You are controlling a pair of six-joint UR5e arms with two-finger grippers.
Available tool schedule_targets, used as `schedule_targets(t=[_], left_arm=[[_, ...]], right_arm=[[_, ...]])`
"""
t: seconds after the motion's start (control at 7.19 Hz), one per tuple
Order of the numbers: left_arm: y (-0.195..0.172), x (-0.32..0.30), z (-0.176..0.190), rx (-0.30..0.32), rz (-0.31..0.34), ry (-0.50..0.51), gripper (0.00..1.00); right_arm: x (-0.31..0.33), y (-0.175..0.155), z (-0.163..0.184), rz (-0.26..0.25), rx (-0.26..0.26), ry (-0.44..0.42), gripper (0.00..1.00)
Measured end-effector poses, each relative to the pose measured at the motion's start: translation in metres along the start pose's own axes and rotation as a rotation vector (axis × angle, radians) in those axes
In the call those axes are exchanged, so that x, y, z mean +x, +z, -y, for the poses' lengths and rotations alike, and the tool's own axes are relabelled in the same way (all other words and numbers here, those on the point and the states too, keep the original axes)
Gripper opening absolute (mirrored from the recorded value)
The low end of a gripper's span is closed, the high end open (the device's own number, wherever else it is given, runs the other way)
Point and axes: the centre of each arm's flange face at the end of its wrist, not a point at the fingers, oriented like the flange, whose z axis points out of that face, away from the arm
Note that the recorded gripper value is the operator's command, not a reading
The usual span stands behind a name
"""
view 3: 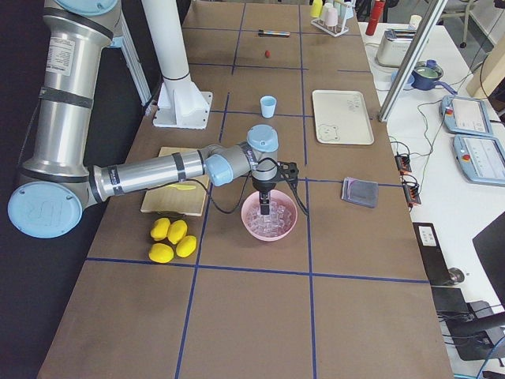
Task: Mash ice and strawberries in cup
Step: 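Move the right gripper back to the pink bowl of ice, then lower the right gripper into the ice and grasp a cube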
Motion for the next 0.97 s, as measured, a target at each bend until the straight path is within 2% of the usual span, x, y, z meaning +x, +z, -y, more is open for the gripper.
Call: schedule_targets(t=[0.14,0.42,0.7,0.97], left_arm=[[0.0,0.0,0.0,0.0,0.0,0.001,1.0],[0.0,0.0,0.0,0.0,0.0,0.001,1.0],[0.0,0.0,0.0,0.0,0.0,0.001,1.0],[0.0,0.0,0.0,0.0,0.0,0.001,1.0]], right_arm=[[-0.003,0.007,-0.002,-0.012,-0.002,0.036,0.94],[-0.026,0.033,-0.01,-0.065,0.008,-0.036,0.88],[-0.033,0.047,-0.015,-0.06,0.026,-0.122,0.83],[-0.029,0.056,-0.017,-0.046,0.002,-0.189,0.77]])
